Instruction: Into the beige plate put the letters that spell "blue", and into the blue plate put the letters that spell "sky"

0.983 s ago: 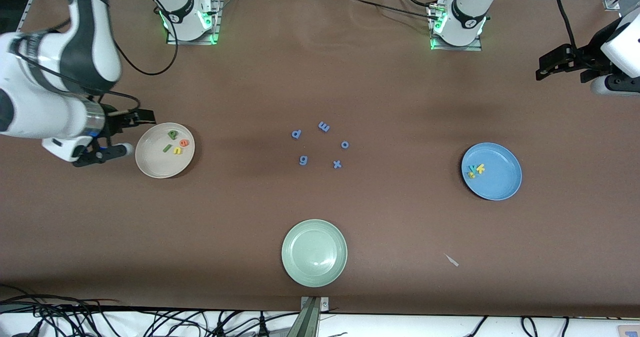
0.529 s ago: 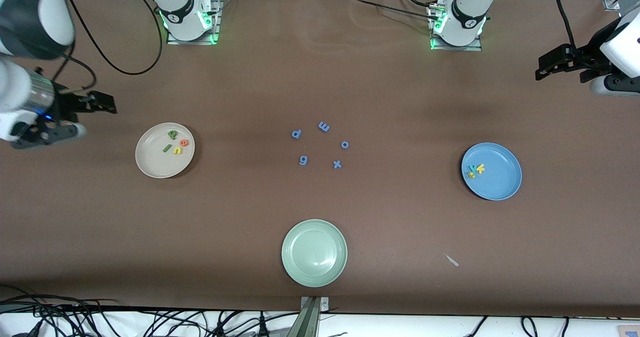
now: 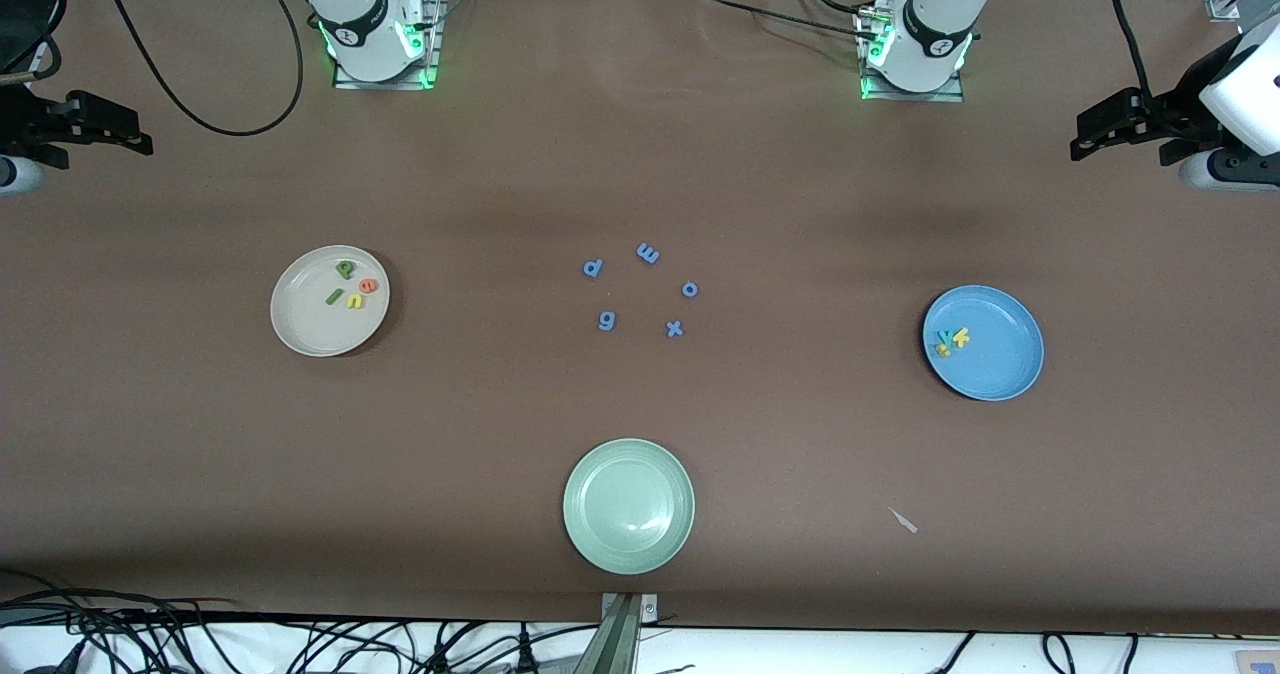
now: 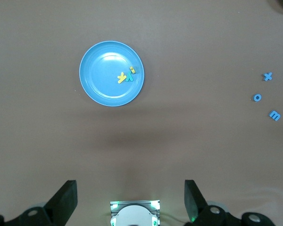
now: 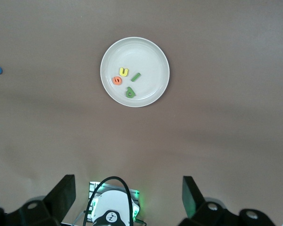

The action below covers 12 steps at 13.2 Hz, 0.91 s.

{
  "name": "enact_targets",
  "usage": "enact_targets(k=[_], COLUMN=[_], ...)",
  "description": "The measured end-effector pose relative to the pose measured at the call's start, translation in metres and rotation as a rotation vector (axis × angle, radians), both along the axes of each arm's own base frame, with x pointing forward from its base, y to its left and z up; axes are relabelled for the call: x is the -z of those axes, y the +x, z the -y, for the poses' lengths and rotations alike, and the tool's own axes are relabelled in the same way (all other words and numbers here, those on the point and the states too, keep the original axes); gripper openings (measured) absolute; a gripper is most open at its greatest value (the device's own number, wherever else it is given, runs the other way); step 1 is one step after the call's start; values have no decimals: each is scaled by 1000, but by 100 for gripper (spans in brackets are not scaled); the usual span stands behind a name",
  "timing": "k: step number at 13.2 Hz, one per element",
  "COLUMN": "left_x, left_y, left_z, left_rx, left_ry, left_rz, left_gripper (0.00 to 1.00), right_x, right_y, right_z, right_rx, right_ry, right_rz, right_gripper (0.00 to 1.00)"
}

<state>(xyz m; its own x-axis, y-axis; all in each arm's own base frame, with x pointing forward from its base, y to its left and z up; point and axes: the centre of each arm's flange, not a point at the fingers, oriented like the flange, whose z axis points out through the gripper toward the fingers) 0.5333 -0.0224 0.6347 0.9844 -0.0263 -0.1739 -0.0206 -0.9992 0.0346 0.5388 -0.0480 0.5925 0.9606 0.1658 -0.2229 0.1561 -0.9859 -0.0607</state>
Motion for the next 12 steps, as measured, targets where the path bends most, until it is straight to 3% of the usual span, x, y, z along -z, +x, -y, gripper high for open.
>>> enact_targets(k=[8, 12], left_x=[0, 0], left_y=[0, 0], left_z=[1, 2], left_rx=[2, 3], left_ry=[0, 0], left_rz=[0, 0], left_gripper=[100, 100], right_x=[9, 29], right_y=[18, 20], right_z=[-23, -30], right_rx=[19, 12], right_ry=[-17, -17], right_rz=[104, 111], right_gripper=[100, 100])
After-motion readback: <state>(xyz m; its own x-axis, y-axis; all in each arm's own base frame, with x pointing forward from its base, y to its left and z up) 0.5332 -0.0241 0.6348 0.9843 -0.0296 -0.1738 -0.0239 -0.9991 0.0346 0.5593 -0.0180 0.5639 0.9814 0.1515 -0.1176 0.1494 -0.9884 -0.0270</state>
